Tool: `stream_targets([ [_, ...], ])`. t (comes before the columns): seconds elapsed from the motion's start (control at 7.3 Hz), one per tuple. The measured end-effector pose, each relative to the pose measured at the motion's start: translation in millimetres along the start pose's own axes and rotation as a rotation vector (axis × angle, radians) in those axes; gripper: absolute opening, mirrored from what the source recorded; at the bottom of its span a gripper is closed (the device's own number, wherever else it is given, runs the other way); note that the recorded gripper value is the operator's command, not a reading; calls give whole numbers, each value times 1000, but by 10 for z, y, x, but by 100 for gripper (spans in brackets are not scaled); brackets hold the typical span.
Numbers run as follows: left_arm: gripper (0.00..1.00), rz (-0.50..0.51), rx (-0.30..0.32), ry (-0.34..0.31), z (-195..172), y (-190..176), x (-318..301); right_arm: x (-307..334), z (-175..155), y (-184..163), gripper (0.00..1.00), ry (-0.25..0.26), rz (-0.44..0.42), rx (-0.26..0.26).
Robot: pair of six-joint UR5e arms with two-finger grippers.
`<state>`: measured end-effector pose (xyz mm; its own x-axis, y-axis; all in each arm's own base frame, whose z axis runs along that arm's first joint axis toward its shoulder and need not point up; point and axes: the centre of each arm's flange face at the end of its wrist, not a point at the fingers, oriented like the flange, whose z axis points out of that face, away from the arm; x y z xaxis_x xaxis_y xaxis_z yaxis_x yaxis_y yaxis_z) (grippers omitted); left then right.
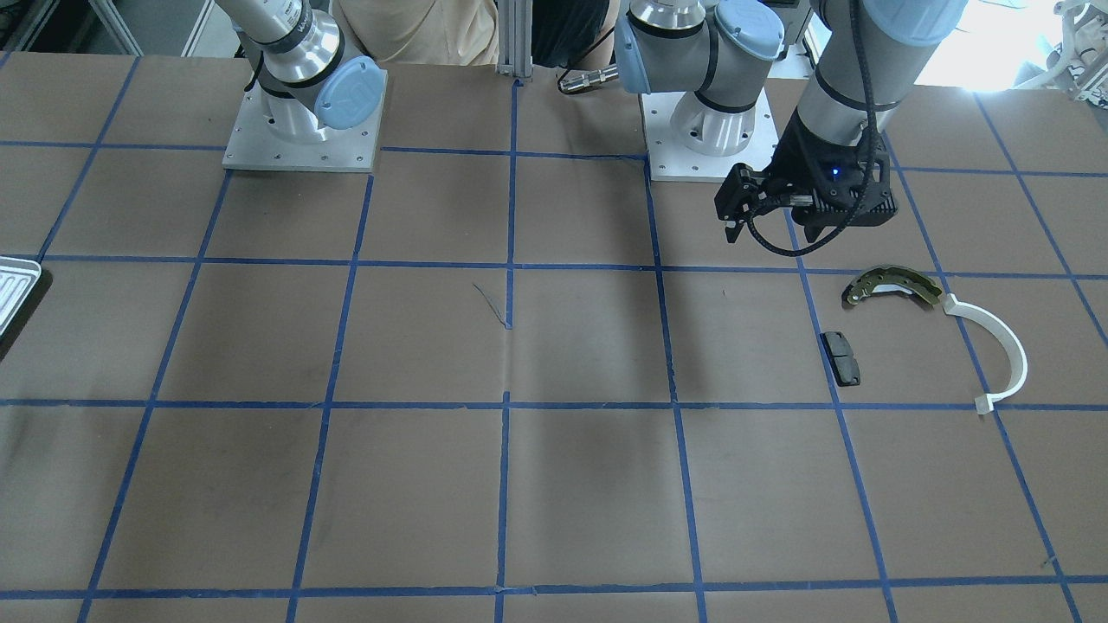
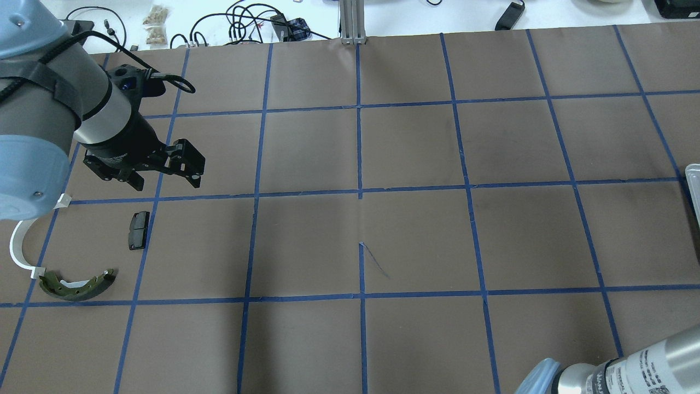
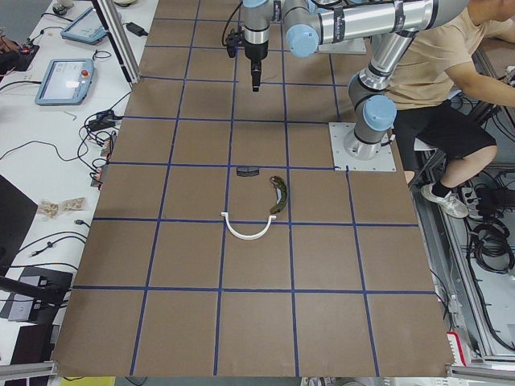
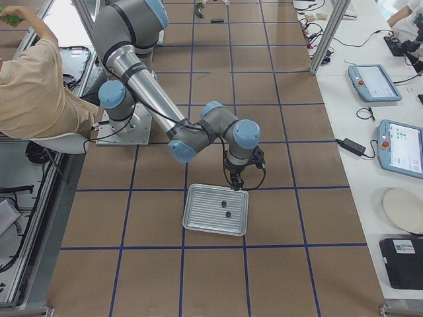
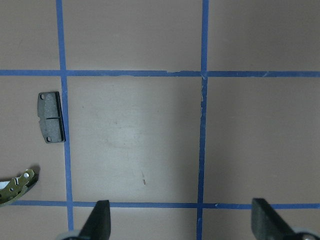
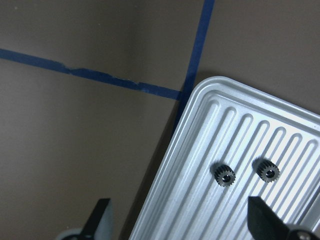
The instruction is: Place bearing gear from tray to pile
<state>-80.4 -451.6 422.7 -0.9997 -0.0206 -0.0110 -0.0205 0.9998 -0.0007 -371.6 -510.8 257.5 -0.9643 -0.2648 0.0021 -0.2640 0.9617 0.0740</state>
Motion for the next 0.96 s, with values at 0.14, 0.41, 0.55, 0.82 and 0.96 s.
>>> stream_targets([
  [0.14,100,-2,1,0,-3,4,-6,163,296,6,82,18,-30,14],
  [0.41,100,-3,0,1,5,14,-13,334,641,59,78,23,-53,16],
  [0.55,100,-2,-4,1,21,22,-14,352,656,94,70,19,-50,9],
  [0.82,100,0,-9,0,44,24,-16,329,637,140,65,-1,-48,-5],
  [0.96,100,1,-11,0,56,21,-16,322,657,167,61,-17,-47,-15],
])
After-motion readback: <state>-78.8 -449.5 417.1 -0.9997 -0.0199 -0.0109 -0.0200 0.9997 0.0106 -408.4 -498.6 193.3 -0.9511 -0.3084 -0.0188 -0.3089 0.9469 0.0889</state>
